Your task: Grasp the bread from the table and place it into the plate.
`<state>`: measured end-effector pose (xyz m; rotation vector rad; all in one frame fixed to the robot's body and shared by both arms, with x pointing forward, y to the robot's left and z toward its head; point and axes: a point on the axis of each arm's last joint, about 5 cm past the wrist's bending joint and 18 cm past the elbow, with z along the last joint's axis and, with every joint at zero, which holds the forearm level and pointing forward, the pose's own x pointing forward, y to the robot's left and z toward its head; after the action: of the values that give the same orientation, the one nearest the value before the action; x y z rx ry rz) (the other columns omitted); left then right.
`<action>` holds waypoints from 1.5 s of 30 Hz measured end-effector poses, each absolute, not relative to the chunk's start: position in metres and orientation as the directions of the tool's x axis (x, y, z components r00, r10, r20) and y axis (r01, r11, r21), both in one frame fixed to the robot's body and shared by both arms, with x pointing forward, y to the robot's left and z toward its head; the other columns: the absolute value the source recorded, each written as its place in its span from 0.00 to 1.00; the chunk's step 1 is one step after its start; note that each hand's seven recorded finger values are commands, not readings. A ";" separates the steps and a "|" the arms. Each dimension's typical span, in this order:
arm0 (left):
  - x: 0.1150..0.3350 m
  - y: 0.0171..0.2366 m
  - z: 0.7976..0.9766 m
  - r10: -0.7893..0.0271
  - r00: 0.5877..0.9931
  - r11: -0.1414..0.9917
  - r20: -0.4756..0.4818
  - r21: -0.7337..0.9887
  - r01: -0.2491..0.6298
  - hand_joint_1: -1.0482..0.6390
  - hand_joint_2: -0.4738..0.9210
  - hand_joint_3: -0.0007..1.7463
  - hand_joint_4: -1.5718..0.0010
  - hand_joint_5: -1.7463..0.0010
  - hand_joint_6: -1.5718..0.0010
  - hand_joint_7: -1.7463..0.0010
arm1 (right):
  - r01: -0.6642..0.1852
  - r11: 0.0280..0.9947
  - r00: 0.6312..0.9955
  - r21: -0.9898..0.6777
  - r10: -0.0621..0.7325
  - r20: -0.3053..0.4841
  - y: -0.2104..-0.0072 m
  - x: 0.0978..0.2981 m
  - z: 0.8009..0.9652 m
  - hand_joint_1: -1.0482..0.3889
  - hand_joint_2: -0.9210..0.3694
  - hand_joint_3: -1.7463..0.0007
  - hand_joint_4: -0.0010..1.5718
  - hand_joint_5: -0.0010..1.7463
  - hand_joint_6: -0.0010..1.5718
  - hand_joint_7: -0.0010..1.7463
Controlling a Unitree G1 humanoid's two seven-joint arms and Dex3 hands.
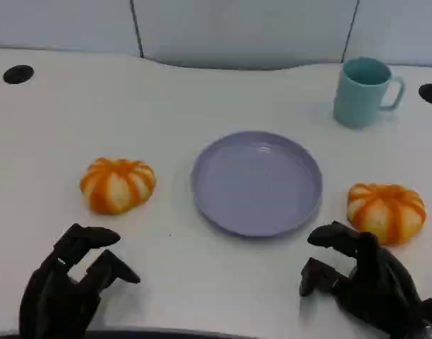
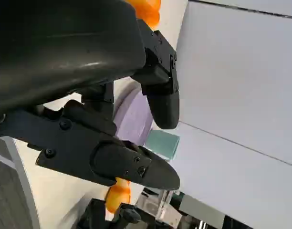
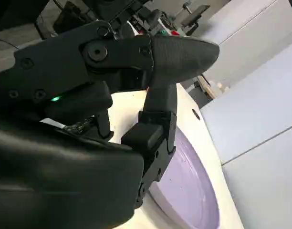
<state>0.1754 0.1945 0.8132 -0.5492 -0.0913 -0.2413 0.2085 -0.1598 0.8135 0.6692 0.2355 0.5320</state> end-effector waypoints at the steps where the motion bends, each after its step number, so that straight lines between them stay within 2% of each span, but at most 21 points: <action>1: 0.175 0.195 0.813 -0.202 0.968 0.825 0.150 -0.506 0.251 0.20 1.00 0.04 0.71 0.05 0.76 0.27 | -0.391 0.658 0.842 0.644 0.539 -0.039 -0.160 0.208 0.813 0.36 0.00 0.75 0.47 0.86 0.40 0.64; 29: 0.176 0.195 0.813 -0.201 0.968 0.830 0.150 -0.499 0.250 0.21 1.00 0.04 0.72 0.04 0.77 0.25 | -0.383 0.667 0.844 0.639 0.534 -0.051 -0.159 0.208 0.815 0.37 0.00 0.75 0.45 0.87 0.37 0.66; 33: 0.177 0.197 0.818 -0.187 0.966 0.866 0.177 -0.436 0.247 0.20 1.00 0.07 0.74 0.07 0.77 0.26 | -0.382 0.665 0.844 0.642 0.533 -0.050 -0.159 0.208 0.815 0.36 0.00 0.76 0.46 0.86 0.38 0.66; 38: 0.181 0.201 0.830 -0.197 0.951 0.924 0.237 -0.279 0.261 0.20 1.00 0.12 0.78 0.07 0.81 0.27 | -0.382 0.666 0.845 0.641 0.533 -0.051 -0.159 0.208 0.815 0.36 0.00 0.76 0.46 0.86 0.38 0.67; 45: 0.185 0.207 0.853 -0.238 0.923 0.957 0.301 -0.087 0.275 0.22 1.00 0.09 0.84 0.07 0.76 0.47 | -0.384 0.665 0.843 0.640 0.535 -0.050 -0.159 0.208 0.815 0.36 0.00 0.75 0.47 0.86 0.39 0.66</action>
<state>0.1846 0.2073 0.8533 -0.1285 -0.2931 -0.2642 0.2084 -0.1588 0.8149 0.6628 0.2430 0.5244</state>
